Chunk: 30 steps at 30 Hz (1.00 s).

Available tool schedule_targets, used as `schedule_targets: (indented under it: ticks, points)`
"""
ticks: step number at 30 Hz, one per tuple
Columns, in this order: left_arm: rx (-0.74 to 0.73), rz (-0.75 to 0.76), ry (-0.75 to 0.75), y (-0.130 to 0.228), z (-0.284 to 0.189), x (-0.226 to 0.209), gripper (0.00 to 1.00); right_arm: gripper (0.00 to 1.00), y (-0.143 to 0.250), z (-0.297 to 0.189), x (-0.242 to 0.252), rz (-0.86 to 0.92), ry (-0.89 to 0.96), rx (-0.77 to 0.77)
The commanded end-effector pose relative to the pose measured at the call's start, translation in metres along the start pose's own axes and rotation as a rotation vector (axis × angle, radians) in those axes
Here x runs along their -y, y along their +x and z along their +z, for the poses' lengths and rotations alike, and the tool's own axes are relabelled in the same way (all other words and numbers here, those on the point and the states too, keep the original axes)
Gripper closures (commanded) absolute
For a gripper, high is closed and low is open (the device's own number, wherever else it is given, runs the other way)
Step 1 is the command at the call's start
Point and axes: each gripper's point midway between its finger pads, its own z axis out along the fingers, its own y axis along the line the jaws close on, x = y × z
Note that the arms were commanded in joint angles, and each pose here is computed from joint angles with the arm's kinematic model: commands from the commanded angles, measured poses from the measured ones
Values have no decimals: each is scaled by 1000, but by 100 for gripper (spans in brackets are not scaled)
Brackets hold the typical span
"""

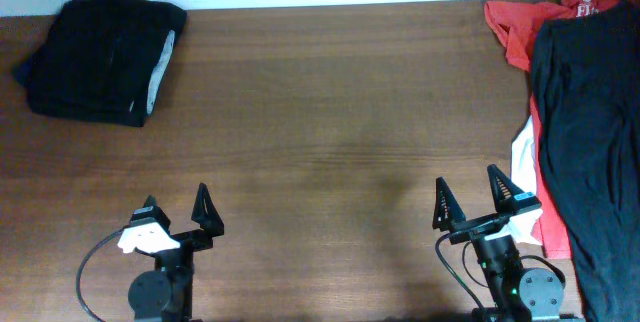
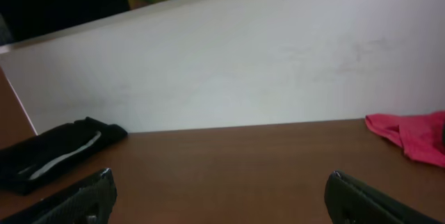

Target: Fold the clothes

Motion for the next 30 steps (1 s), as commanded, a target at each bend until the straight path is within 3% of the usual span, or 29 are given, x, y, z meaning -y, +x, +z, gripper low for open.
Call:
schedule_targets:
  ticks: [1,5,30]
  points:
    - [0,13,-2,2,0,-1,1,1,11,0,5,-13,18,-18]
    - [0,13,-2,2,0,-1,1,1,51,-5,15,-52,61,-183]
    - [0,13,-2,2,0,-1,1,1,50,-5,17,-84,69,-180]
